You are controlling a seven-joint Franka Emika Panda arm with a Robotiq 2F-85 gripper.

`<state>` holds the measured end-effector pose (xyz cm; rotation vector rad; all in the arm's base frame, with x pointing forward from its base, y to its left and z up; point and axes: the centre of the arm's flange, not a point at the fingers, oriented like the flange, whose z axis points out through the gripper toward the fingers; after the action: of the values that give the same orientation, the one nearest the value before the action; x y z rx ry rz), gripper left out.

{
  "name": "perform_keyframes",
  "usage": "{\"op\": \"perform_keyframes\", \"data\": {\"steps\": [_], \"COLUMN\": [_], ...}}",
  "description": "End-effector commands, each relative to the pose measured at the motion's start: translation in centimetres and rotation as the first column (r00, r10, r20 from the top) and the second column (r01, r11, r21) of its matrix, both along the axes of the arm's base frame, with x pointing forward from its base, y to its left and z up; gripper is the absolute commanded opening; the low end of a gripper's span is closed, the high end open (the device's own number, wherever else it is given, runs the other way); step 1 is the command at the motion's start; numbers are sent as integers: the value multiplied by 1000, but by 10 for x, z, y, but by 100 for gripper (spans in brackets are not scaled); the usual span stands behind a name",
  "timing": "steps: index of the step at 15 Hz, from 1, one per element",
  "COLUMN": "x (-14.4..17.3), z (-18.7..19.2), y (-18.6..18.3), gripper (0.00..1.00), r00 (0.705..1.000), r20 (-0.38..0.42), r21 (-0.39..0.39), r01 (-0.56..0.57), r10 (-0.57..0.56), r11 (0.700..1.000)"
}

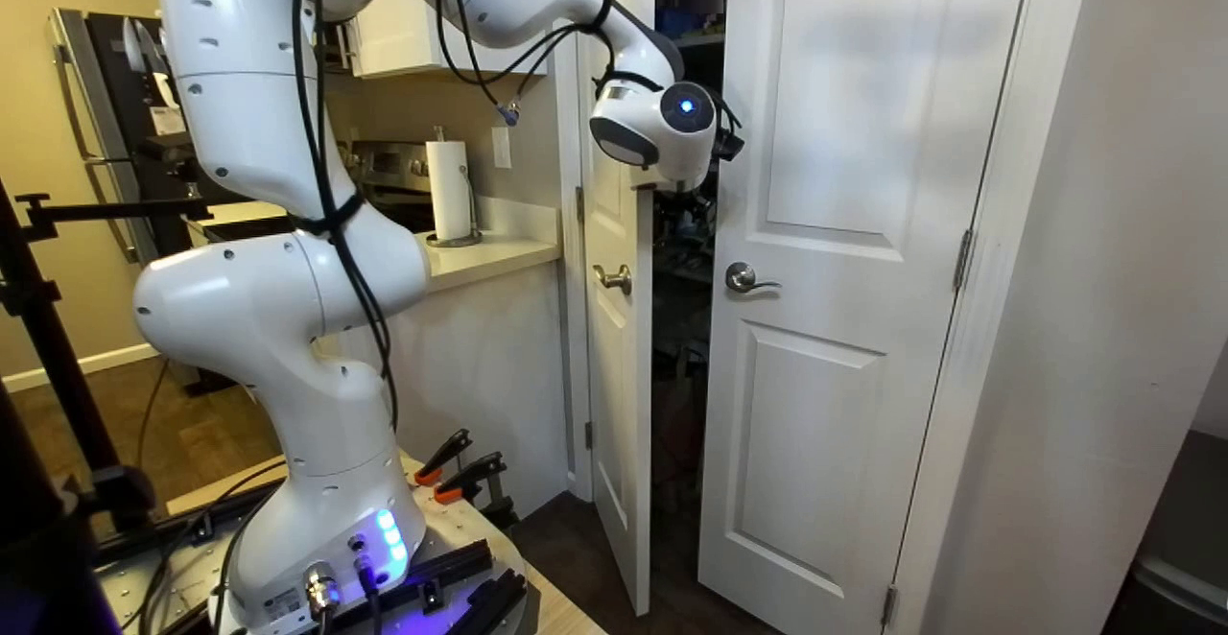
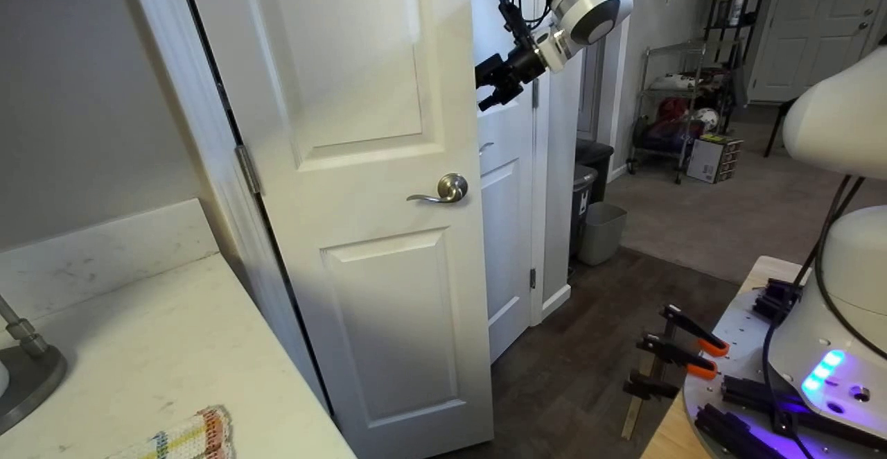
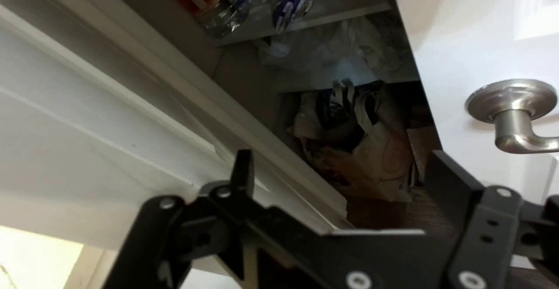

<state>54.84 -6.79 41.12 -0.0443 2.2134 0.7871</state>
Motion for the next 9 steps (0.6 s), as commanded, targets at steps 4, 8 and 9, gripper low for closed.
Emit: {"op": "perform_keyframes", "data": {"steps": [4, 8, 9], "x": [-61, -82, -88], "z": [14, 19, 22], "y": [3, -4, -4], "gripper": [100, 100, 100], "r00": [972, 946, 942], "r20": [-60, -83, -84], "r21": [19, 51, 47], "r01": [-226, -309, -323], "r10": [226, 312, 326], "r11": [974, 950, 945]}}
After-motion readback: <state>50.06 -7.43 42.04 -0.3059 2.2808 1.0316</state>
